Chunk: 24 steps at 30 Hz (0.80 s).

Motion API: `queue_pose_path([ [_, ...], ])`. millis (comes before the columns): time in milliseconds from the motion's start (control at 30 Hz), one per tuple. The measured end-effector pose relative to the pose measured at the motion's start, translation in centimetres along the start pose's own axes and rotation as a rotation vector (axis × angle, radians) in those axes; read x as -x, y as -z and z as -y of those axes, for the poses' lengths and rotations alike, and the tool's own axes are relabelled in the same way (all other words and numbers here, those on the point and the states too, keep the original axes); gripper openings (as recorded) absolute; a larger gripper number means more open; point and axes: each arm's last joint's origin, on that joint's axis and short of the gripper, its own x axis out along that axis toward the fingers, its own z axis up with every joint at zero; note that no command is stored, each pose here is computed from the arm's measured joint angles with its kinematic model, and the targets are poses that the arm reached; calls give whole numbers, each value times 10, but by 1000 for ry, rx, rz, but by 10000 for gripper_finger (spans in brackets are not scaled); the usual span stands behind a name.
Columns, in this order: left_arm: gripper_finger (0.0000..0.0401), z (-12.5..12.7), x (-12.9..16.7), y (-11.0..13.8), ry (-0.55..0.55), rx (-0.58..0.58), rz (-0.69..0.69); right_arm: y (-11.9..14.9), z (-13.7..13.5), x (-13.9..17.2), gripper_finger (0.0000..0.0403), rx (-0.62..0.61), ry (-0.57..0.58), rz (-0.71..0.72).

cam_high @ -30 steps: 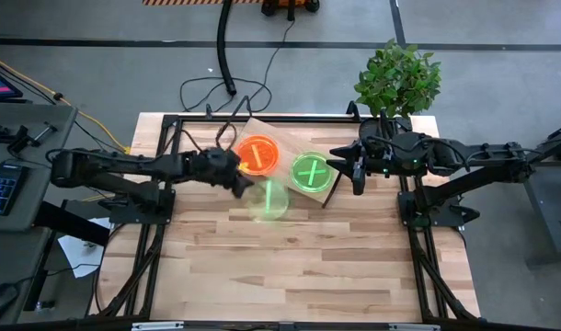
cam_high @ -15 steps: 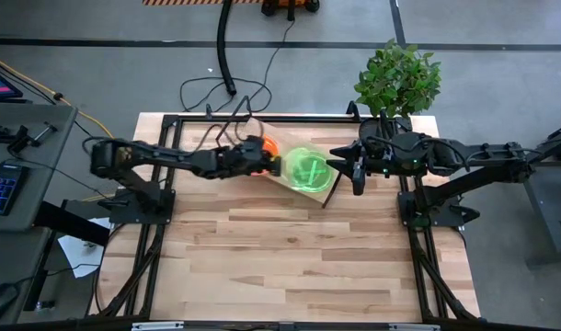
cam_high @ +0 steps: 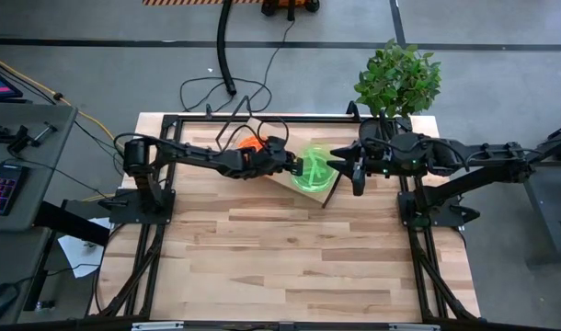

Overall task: Place and stack plates onto a shelf
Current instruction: Stack the green plate on the green plate on the shelf, then return to Home Position

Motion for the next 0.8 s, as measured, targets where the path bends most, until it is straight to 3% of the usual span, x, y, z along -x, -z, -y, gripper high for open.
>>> queue_pose_path([
  [333, 8, 1, 0, 0, 10, -93, -3, 1, 0, 0, 156, 4, 5, -10],
  [800, 118, -1, 7, -8, 15, -150, -36, 1, 0, 0, 156, -15, 4, -9],
])
